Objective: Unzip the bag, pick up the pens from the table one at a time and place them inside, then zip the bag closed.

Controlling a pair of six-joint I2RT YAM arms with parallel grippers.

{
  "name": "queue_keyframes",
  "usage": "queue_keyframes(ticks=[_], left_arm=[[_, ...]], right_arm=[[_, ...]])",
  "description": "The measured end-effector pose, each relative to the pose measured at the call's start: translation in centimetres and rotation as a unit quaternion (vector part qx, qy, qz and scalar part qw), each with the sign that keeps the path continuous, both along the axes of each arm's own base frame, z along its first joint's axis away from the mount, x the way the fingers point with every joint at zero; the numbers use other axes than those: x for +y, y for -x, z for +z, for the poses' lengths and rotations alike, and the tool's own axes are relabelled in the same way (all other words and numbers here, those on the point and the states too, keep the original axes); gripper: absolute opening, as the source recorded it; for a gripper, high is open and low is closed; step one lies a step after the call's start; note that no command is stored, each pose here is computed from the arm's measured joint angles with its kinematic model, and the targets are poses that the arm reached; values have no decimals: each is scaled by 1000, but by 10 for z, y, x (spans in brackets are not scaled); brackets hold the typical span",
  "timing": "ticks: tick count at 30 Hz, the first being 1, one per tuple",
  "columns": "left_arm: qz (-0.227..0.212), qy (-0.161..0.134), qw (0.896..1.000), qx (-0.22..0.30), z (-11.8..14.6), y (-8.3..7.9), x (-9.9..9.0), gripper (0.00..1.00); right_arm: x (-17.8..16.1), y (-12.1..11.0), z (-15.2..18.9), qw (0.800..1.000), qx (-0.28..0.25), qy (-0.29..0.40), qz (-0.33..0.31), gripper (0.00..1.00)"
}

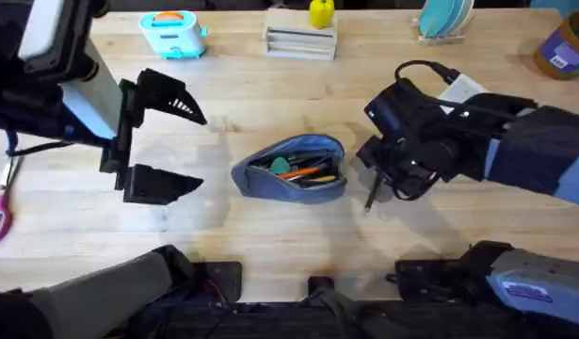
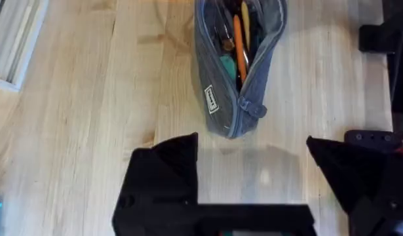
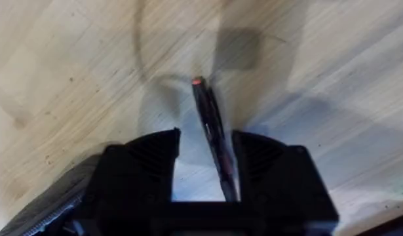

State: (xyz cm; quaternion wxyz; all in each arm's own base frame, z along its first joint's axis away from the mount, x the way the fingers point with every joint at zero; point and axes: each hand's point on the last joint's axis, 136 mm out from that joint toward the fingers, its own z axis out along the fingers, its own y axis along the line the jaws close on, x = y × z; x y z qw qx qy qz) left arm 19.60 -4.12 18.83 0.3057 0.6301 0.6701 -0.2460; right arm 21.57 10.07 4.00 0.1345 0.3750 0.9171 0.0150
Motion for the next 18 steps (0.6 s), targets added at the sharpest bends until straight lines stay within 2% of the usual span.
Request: queue_keyframes(ticks=[4, 7, 18], left_arm=[[0, 0, 1000, 0, 0, 0, 0, 993], [0, 0, 1000, 0, 0, 0, 0, 993], [0, 0, 1000, 0, 0, 0, 0, 992]], right_arm=[[1, 1, -1, 1000, 3, -4, -5, 282], [2, 0, -1, 1000, 2, -7, -7, 67], [3, -1, 0, 1000, -1, -9, 0, 44]])
